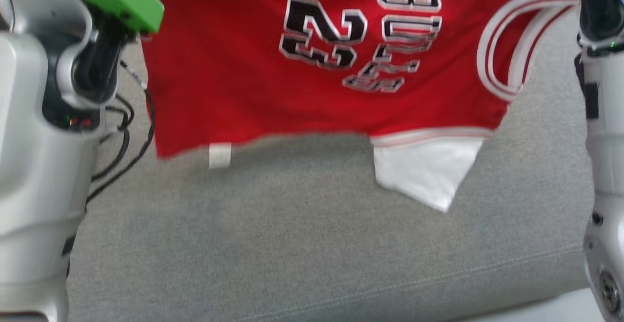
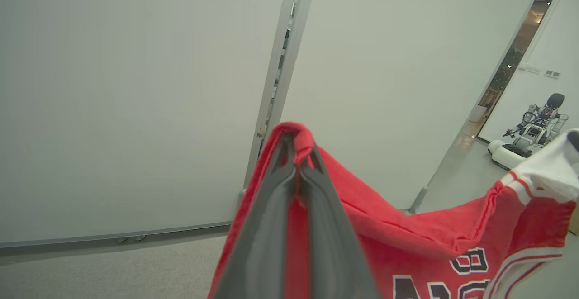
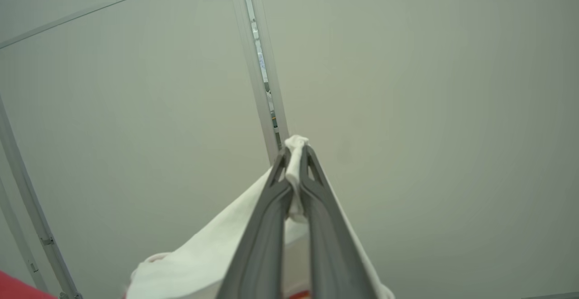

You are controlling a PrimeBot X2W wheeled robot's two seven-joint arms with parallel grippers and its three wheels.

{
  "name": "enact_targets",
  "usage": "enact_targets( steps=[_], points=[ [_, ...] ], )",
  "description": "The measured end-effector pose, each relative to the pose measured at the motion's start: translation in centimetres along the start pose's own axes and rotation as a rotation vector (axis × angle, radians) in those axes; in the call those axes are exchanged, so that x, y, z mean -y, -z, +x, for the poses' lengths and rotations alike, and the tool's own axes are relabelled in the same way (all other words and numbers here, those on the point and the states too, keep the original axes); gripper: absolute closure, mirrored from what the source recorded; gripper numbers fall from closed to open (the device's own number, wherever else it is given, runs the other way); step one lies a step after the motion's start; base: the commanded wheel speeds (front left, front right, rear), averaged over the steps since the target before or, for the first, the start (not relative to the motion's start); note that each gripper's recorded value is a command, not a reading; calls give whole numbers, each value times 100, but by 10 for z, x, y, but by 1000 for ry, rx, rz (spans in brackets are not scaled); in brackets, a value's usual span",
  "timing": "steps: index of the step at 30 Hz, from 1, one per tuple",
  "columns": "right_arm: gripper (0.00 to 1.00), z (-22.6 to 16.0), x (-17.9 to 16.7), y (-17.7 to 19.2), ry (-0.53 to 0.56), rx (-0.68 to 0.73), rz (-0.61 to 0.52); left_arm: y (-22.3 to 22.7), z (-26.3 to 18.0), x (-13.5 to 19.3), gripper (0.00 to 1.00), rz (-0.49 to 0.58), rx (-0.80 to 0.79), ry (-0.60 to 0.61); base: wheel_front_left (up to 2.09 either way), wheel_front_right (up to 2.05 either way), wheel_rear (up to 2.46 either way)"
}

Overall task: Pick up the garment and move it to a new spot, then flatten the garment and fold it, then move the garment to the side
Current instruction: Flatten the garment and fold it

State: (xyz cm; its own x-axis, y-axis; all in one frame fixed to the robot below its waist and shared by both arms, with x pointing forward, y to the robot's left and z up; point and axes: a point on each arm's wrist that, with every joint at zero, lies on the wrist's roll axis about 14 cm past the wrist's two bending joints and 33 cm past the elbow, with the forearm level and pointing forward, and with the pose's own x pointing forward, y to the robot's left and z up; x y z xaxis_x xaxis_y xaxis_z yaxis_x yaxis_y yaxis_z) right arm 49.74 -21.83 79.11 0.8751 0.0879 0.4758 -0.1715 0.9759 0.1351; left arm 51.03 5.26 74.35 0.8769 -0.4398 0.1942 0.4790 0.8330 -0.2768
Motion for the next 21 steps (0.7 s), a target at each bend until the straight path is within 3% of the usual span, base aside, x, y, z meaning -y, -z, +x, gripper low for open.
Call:
enact_targets(
  steps=[3, 8, 14, 18, 21],
  points=[
    [100, 24, 7, 10, 19, -25, -22, 11, 24, -15, 100, -20, -46, -39, 0, 0, 0],
    [100, 68, 12, 22, 39, -27, -91, 15, 62, -56, 100, 33, -52, -145, 0, 0, 0],
    [100, 108, 13, 25, 61, 54, -139, 13, 95, -90, 100, 80, 21, -225, 0, 0, 0],
    [100, 129, 11, 16, 72, 149, -155, -22, 108, -107, 100, 124, 200, -266, 0, 0, 0],
    [100, 136, 10, 30, 76, 143, -141, -18, 115, -119, 100, 139, 228, -271, 0, 0, 0]
  ],
)
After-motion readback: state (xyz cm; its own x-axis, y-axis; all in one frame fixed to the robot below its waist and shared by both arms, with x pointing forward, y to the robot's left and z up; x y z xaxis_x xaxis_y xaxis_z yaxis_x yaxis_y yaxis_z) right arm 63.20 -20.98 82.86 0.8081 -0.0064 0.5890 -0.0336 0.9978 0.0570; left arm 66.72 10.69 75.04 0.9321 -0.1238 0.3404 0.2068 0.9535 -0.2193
